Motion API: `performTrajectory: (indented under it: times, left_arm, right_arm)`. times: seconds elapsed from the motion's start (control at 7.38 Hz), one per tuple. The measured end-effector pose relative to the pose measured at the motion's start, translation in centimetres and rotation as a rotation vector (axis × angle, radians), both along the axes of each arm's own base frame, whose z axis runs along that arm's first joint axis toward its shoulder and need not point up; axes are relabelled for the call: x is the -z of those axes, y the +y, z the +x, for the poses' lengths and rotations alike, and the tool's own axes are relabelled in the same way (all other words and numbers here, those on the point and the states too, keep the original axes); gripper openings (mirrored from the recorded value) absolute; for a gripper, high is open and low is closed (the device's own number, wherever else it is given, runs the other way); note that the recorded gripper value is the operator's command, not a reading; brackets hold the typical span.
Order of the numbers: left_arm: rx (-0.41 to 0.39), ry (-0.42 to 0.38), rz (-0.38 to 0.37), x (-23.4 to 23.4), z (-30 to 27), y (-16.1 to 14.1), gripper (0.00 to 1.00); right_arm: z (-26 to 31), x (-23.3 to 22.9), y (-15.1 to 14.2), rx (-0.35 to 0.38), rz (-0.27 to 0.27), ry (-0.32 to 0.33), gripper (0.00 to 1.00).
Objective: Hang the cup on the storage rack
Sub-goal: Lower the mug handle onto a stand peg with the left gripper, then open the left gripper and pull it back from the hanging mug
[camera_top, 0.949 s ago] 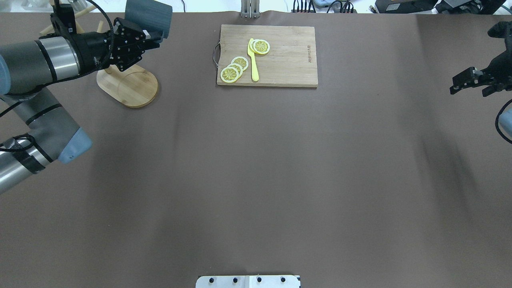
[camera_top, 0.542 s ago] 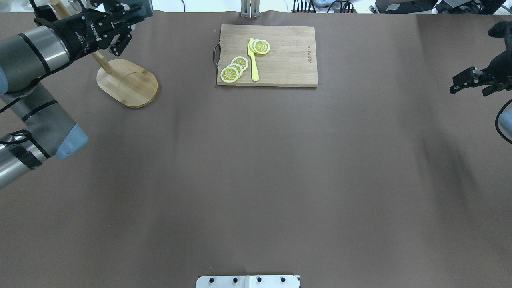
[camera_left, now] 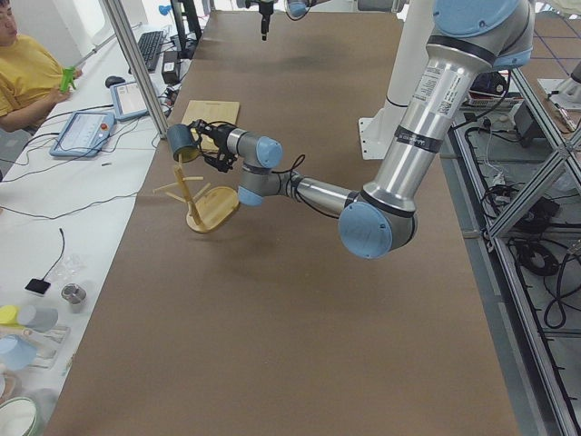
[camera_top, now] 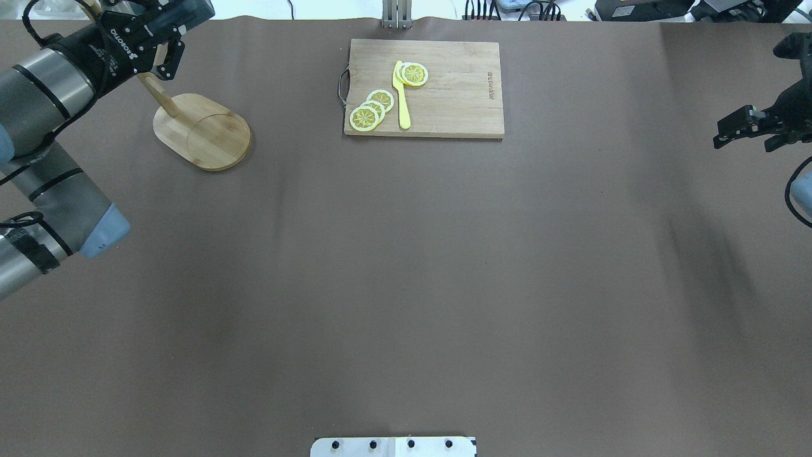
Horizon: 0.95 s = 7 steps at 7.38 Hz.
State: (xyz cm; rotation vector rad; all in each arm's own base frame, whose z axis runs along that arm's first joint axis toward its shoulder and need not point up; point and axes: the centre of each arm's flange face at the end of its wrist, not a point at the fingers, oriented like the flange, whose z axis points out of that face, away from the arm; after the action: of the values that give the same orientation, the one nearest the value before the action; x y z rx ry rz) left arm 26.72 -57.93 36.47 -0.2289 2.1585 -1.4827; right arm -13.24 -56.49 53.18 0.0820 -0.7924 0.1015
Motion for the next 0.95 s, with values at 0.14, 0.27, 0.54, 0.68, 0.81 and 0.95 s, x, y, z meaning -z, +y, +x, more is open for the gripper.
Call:
performTrajectory:
  times: [0.14,0.27,0.54,0.68,0.81,0.95]
  left_arm:
    - [0.004,0.02,-0.012,-0.7,-0.3,0.0,0.0]
    - [0.007,0.031,-0.015,-1.5,-0.6,0.1,0.0]
    - [0.007,0.043,-0.005,-3.9,-1.0,0.6,0.74]
    - [0.006,0.039,-0.003,-4.8,-1.1,0.7,0.98]
    - [0.006,0.029,0.002,-5.3,-1.0,0.7,0.98]
    - [0.009,0.011,0.014,-5.5,-1.0,0.8,0.98]
  right_arm:
    - [0.0,-0.1,0.1,0.0,-0.002,0.0,1.0]
    - [0.0,-0.2,0.1,-0.001,-0.003,0.001,1.0]
    - [0.1,-0.2,0.1,-0.001,-0.003,0.001,1.0]
    - [0.1,-0.1,0.1,-0.001,-0.003,0.001,1.0]
    - [0.0,-0.1,0.1,-0.001,-0.002,0.0,1.0]
    - [0.0,0.0,0.1,-0.001,-0.003,0.0,1.0]
